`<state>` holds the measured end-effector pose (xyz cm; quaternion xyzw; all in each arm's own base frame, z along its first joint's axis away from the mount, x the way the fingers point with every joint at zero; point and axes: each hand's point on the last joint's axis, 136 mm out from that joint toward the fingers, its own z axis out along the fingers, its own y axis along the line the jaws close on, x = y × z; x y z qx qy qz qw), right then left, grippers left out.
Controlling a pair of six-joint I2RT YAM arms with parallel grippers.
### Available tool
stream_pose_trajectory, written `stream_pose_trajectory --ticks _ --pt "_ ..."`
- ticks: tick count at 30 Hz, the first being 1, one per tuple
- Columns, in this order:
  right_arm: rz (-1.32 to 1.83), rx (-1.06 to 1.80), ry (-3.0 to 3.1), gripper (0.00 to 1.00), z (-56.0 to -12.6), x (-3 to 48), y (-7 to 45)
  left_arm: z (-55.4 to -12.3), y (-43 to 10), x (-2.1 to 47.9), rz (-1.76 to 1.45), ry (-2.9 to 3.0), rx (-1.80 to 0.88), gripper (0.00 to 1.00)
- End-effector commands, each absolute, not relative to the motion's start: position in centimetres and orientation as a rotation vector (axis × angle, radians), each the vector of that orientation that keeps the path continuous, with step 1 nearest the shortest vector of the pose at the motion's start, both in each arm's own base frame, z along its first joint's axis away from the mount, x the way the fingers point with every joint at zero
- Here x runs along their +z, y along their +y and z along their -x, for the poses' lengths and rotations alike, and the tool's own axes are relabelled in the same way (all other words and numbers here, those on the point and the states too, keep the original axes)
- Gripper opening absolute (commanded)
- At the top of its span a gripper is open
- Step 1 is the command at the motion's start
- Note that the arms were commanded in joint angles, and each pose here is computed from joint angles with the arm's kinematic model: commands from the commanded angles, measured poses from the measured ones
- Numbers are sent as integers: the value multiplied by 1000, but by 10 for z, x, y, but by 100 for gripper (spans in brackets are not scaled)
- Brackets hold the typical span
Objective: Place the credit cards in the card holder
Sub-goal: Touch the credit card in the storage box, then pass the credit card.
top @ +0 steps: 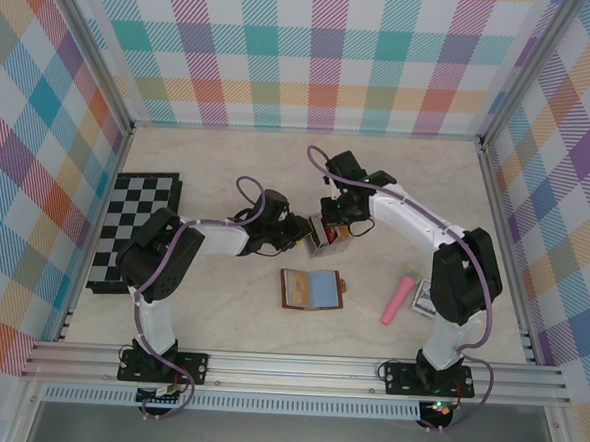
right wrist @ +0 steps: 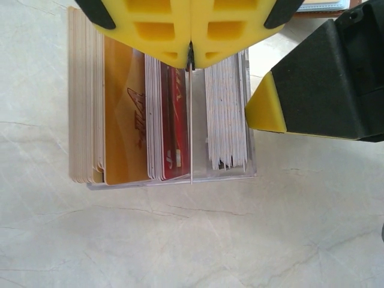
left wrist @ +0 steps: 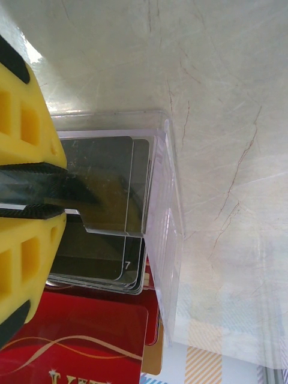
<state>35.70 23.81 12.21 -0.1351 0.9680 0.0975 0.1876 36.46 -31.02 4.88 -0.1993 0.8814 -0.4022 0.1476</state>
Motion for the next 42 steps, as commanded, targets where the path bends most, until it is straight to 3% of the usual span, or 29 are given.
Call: stream_pose_trajectory --ticks 1,8,14,19,24,35,42 --pt "379 265 2682 1 -357 138 229 -333 -276 -13 682 2753 -886 23" --pt "249 567 2636 1 -345 172 232 -339 -278 22 597 2698 -917 29" --pt "94 820 2568 1 -329 199 221 -337 -271 78 525 2604 -948 43" --pt "-13 978 2523 1 -309 206 219 -321 -272 125 492 2493 -1130 56" --pt "-87 1159 2448 2 -289 215 224 -297 -282 164 475 2359 -1420 61" --pt "-155 1406 2390 3 -270 223 235 -277 -318 198 324 2258 -1677 62" --pt "-136 1489 2382 4 -263 225 241 -281 -336 214 278 2187 -1801 53"
